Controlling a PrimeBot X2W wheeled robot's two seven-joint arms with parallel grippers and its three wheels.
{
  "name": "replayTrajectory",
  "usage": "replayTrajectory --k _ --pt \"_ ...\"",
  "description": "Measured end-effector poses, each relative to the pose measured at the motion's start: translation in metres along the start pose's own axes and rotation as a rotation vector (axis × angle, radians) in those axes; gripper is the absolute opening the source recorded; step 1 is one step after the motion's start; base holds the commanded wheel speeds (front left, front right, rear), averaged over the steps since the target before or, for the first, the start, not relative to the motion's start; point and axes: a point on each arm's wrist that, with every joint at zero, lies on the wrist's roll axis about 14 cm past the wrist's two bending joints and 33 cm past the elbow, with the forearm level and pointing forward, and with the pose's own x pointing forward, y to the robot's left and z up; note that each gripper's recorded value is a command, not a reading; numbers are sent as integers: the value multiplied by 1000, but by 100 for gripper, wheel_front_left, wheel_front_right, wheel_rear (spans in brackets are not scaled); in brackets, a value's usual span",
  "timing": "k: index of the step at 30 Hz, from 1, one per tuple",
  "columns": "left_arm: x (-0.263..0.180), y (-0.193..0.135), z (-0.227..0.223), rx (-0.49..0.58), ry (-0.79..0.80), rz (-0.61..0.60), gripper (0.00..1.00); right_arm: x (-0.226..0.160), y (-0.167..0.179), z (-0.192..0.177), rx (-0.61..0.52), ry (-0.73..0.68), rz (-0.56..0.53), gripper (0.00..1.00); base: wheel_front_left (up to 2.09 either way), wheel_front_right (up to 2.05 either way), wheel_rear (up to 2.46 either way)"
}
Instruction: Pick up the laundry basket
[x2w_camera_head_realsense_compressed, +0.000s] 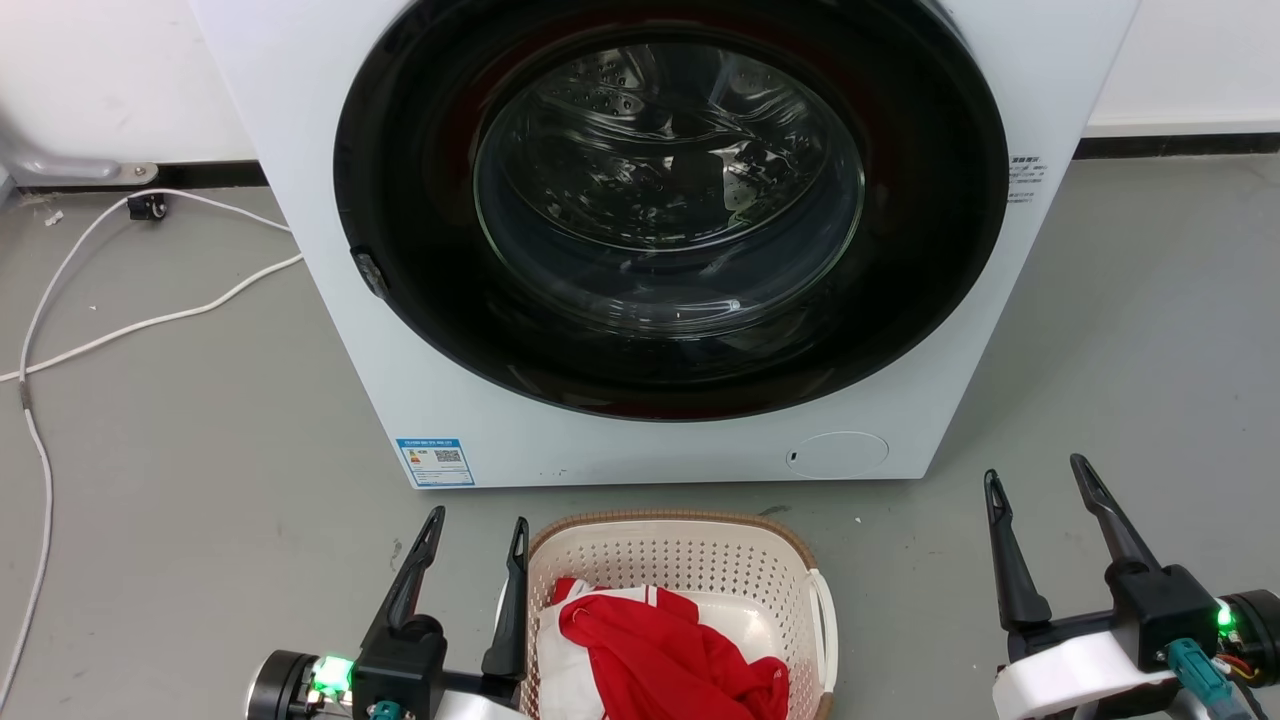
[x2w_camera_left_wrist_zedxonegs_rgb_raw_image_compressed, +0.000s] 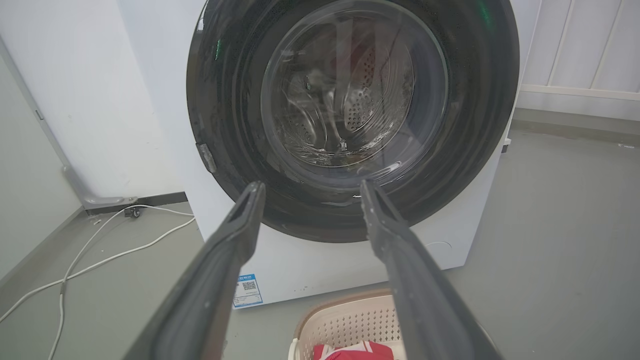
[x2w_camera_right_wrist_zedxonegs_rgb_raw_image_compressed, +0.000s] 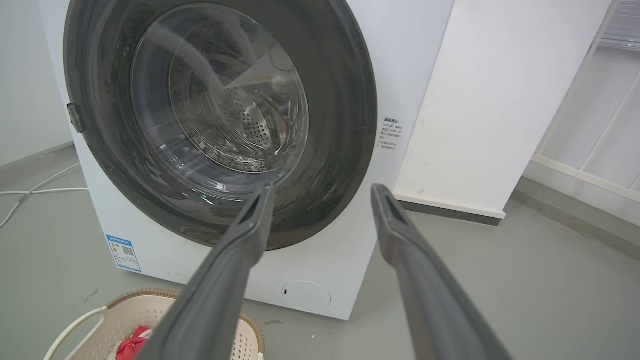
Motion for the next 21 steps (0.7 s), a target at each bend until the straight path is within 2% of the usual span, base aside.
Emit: replayTrajectory --k 21 --pt "-1 1 -3 -22 9 3 100 -1 1 -3 14 8 0 100 0 0 0"
